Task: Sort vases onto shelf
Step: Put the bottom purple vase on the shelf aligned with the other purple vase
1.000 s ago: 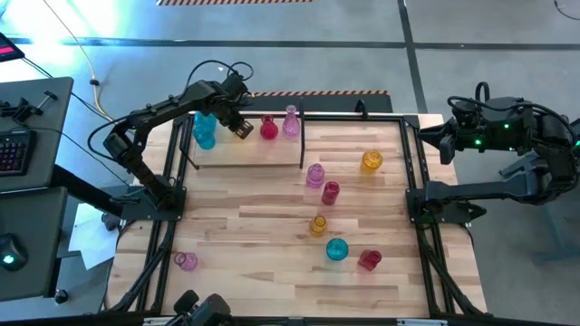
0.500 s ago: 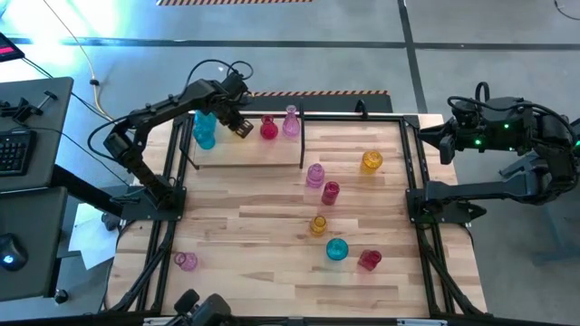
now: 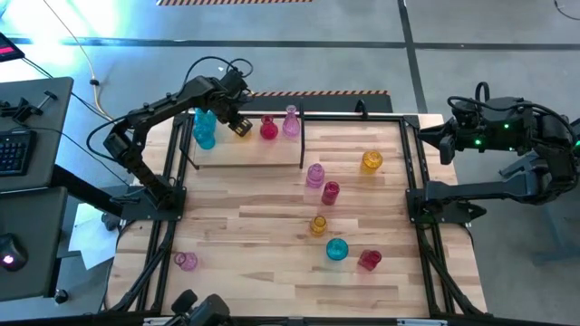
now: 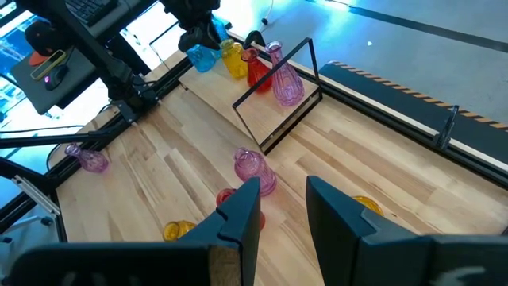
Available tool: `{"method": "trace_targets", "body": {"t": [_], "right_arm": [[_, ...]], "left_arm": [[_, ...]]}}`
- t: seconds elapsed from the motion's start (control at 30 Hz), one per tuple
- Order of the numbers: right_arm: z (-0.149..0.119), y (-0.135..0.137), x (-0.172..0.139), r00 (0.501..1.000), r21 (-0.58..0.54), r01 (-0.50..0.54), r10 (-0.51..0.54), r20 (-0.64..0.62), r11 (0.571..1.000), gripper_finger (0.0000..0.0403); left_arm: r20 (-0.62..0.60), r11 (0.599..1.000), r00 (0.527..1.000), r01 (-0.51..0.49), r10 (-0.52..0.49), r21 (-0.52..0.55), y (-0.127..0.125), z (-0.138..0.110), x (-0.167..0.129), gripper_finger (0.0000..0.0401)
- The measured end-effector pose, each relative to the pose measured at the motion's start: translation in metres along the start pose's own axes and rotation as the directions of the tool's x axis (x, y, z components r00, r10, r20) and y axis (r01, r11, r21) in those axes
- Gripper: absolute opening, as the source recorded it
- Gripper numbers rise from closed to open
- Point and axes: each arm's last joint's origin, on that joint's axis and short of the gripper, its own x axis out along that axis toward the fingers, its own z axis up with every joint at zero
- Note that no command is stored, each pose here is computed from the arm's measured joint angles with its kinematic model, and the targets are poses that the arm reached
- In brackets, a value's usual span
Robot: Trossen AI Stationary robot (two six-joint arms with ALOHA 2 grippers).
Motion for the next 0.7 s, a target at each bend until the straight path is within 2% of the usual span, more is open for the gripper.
{"method": "trace_targets", "body": {"t": [0.23,0.37,0.53,0.7], "right_arm": [[0.000,0.000,0.000,1.000,-0.002,0.000,0.000,0.000,1.000,0.0087],[0.000,0.000,0.000,1.000,-0.001,0.000,0.000,0.000,1.000,0.0087],[0.001,0.000,0.000,1.000,-0.001,0.009,-0.009,0.015,1.000,0.0087],[0.002,0.001,0.006,0.998,-0.035,0.054,-0.053,0.021,0.998,0.0087]], "left_arm": [[-0.001,1.000,1.000,-0.025,0.025,0.003,0.001,0.000,-0.001,0.0120],[0.045,0.999,0.999,-0.025,0.024,0.021,-0.001,0.007,-0.014,0.0120],[0.192,1.000,0.981,-0.005,-0.001,0.030,-0.007,0.018,-0.056,0.0120],[0.373,0.994,0.923,0.070,-0.096,0.083,-0.027,0.020,-0.115,0.0120]]}}
